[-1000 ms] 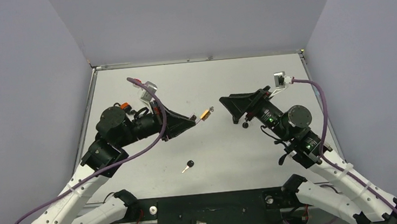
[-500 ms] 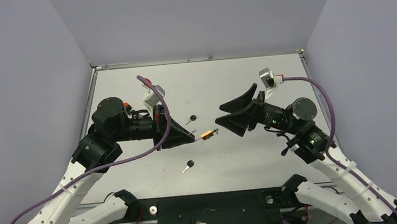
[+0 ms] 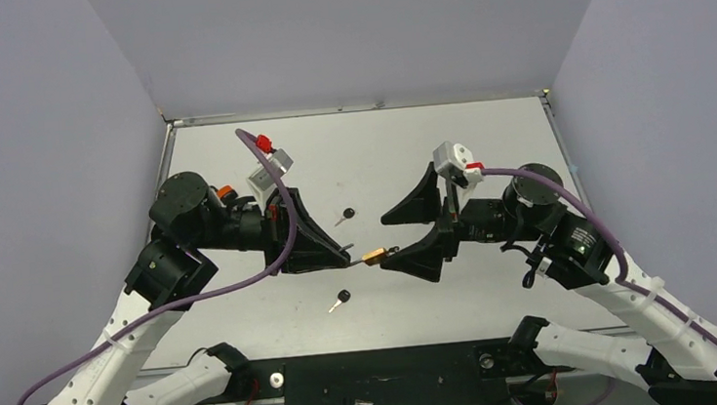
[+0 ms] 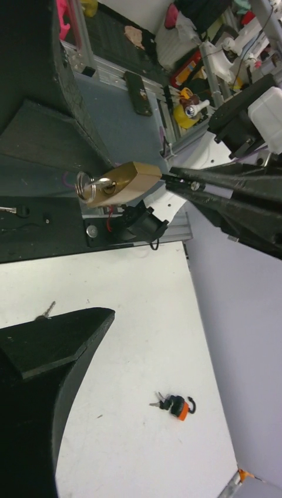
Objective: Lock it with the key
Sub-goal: Lock the lock.
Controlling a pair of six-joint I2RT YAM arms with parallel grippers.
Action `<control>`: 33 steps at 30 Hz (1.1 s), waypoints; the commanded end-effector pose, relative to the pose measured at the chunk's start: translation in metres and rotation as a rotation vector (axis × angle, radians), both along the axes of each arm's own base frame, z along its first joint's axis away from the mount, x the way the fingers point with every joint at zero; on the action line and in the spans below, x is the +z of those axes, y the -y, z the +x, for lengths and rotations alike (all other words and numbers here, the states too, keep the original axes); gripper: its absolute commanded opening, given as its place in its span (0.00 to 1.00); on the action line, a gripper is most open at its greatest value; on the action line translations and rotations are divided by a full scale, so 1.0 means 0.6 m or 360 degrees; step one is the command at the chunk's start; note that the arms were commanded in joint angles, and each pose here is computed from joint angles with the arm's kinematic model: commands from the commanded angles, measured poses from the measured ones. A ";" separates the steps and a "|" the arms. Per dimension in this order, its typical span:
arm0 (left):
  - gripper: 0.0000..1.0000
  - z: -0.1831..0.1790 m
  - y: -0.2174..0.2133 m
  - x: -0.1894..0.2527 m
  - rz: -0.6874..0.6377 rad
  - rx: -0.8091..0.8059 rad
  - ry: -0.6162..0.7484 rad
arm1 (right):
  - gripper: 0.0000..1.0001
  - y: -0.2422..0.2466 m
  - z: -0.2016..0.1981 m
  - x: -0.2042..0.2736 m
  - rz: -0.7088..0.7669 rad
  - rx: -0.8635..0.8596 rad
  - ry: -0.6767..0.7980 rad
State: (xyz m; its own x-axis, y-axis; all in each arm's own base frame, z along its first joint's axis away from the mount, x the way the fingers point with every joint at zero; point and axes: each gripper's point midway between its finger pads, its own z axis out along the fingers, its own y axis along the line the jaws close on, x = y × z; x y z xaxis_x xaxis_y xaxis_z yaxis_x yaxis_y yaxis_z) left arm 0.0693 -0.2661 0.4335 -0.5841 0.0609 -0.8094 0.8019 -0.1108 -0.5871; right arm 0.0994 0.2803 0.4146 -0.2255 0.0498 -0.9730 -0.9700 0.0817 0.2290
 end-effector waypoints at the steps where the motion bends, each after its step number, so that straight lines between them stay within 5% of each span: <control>1: 0.00 -0.025 -0.014 0.059 -0.0156 -0.0068 0.0141 | 0.75 -0.005 0.001 0.002 -0.0078 0.0025 0.0119; 8: 0.00 -0.020 -0.011 0.052 -0.0130 -0.0070 0.0123 | 0.60 -0.020 -0.026 0.010 -0.0091 0.0101 0.0140; 17: 0.00 -0.025 -0.011 0.058 -0.0151 -0.0094 0.0109 | 0.68 -0.002 -0.038 0.017 -0.0116 0.0057 0.0233; 33: 0.00 -0.024 -0.009 0.054 -0.0144 -0.0102 0.0078 | 0.63 -0.026 -0.063 0.048 -0.0055 0.0178 0.0271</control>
